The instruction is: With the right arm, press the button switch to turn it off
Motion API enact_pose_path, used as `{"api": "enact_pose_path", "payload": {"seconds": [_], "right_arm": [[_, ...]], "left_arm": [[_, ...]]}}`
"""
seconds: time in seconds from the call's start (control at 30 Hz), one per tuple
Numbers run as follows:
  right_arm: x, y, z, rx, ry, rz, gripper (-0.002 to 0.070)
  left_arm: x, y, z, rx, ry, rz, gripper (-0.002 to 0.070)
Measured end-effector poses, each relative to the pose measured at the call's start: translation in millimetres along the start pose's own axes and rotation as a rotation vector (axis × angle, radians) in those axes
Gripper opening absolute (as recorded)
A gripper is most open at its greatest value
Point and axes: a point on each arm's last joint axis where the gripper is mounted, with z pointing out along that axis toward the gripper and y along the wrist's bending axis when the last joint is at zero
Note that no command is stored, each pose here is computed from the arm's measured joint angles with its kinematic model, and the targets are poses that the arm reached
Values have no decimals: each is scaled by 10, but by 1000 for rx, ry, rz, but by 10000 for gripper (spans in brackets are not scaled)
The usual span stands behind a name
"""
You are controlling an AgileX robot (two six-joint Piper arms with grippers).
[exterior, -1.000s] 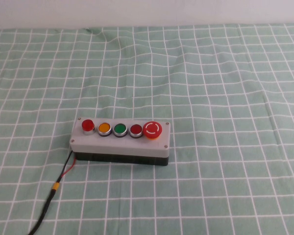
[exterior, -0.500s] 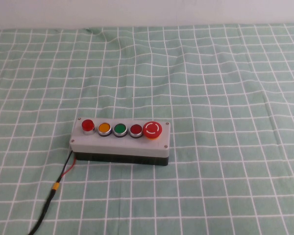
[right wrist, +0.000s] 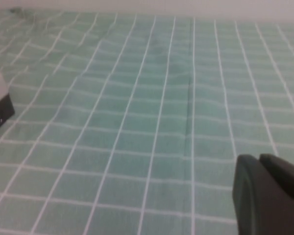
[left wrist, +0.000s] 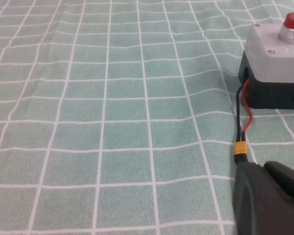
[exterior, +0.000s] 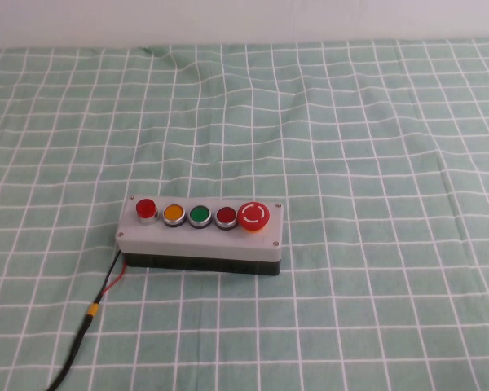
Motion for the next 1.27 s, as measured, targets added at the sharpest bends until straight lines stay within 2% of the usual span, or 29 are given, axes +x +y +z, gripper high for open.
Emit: {"api": "enact_pose_path", "payload": {"seconds": [0.13,0.4,1.27], "right_arm": [[211,7,69,-14,66,59,-16],[208,21,71,-29,57,105,-16],[203,22,69,-31,49,108,-16]], "left_arm": [[0,0,0,0,0,0,-3],[0,0,0,0,0,0,-3],[0,0,0,0,0,0,-3]]}}
